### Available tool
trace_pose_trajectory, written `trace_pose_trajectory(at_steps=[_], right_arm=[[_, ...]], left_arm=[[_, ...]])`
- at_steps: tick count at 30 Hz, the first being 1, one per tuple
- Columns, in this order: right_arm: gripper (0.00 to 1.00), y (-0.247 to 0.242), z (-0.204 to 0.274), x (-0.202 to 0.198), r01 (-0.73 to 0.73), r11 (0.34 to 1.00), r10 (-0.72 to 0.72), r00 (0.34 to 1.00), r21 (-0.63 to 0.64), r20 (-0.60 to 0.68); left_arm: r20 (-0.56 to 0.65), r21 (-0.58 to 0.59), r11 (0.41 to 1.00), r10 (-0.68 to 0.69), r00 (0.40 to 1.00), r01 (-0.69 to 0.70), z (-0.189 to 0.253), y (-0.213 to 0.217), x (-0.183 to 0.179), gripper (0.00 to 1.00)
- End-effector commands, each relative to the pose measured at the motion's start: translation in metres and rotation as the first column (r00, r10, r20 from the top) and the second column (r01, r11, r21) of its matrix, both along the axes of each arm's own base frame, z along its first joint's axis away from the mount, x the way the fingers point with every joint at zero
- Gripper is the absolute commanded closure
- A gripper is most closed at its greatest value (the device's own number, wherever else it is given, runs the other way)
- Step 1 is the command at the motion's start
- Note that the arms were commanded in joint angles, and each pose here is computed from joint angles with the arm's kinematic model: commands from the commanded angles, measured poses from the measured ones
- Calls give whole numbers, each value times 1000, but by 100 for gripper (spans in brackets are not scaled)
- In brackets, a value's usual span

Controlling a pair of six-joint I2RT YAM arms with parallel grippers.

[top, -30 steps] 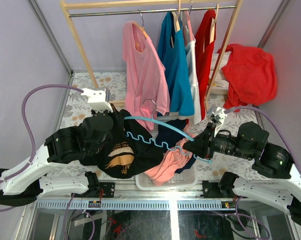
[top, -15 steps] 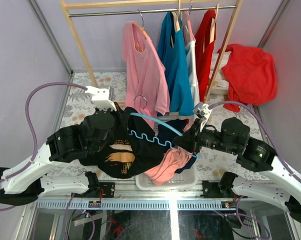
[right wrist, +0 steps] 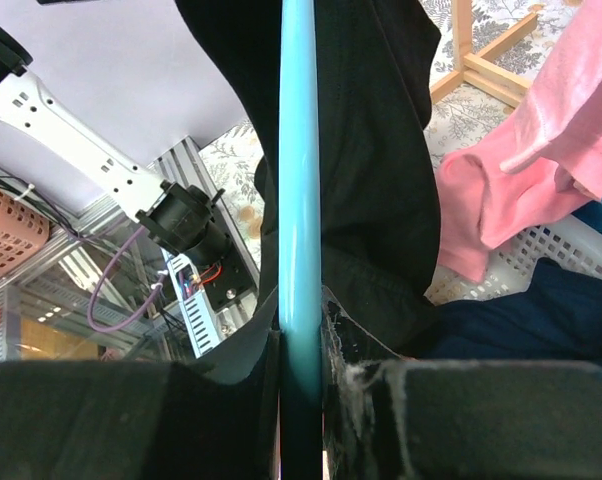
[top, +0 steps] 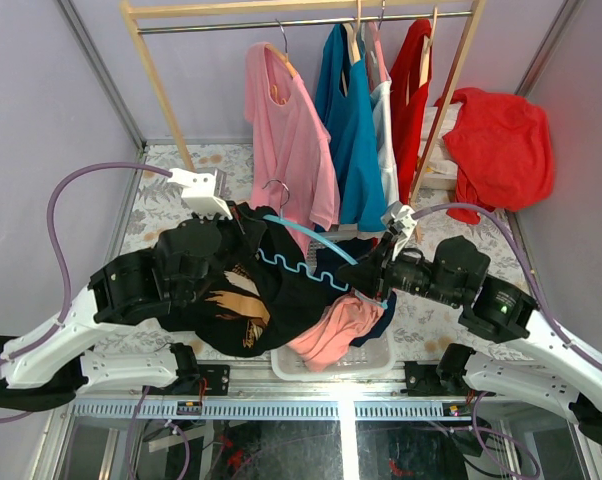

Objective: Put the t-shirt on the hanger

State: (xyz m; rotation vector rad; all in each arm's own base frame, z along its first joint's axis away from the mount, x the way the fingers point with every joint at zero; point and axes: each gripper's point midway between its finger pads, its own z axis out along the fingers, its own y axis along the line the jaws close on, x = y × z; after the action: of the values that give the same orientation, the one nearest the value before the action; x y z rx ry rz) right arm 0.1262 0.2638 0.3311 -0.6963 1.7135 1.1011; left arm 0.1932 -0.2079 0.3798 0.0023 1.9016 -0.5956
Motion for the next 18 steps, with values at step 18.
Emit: trace_pose_trajectory(at_steps=[18], right_arm=[[100,-4,61,17,44,930,-134,965,366,226]], left_arm=[[23,-221,944,-246,969,245,36,-58,-22,100]])
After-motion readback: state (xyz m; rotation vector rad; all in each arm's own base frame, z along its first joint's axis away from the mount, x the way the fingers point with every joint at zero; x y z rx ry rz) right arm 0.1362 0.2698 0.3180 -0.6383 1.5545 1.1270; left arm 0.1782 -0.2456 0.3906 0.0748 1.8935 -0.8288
